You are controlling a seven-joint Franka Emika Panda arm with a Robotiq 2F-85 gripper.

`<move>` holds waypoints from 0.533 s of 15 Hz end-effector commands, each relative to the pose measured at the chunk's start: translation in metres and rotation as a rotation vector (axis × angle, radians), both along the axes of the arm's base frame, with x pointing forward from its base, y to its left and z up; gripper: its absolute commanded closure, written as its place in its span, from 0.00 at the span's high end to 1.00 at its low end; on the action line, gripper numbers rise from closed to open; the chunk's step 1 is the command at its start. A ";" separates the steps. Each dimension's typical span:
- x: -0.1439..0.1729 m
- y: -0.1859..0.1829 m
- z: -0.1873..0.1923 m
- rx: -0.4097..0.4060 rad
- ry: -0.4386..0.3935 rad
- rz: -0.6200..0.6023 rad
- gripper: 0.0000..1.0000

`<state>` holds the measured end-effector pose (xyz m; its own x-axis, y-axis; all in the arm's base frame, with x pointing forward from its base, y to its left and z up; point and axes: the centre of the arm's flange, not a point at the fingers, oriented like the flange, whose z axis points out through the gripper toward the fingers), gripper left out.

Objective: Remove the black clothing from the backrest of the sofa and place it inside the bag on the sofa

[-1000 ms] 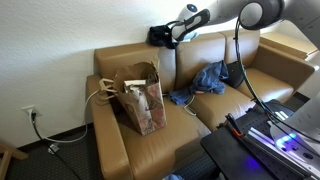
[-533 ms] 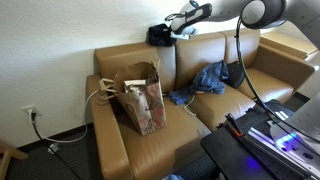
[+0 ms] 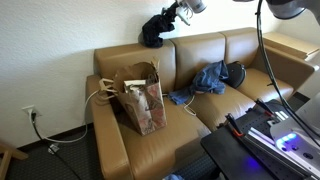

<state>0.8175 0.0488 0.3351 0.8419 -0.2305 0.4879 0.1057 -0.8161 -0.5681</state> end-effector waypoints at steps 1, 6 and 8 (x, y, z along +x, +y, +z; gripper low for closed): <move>-0.043 0.009 0.045 0.116 0.050 0.159 0.02; -0.085 0.079 0.121 0.183 0.088 0.441 0.02; -0.109 0.108 0.148 0.184 0.114 0.549 0.02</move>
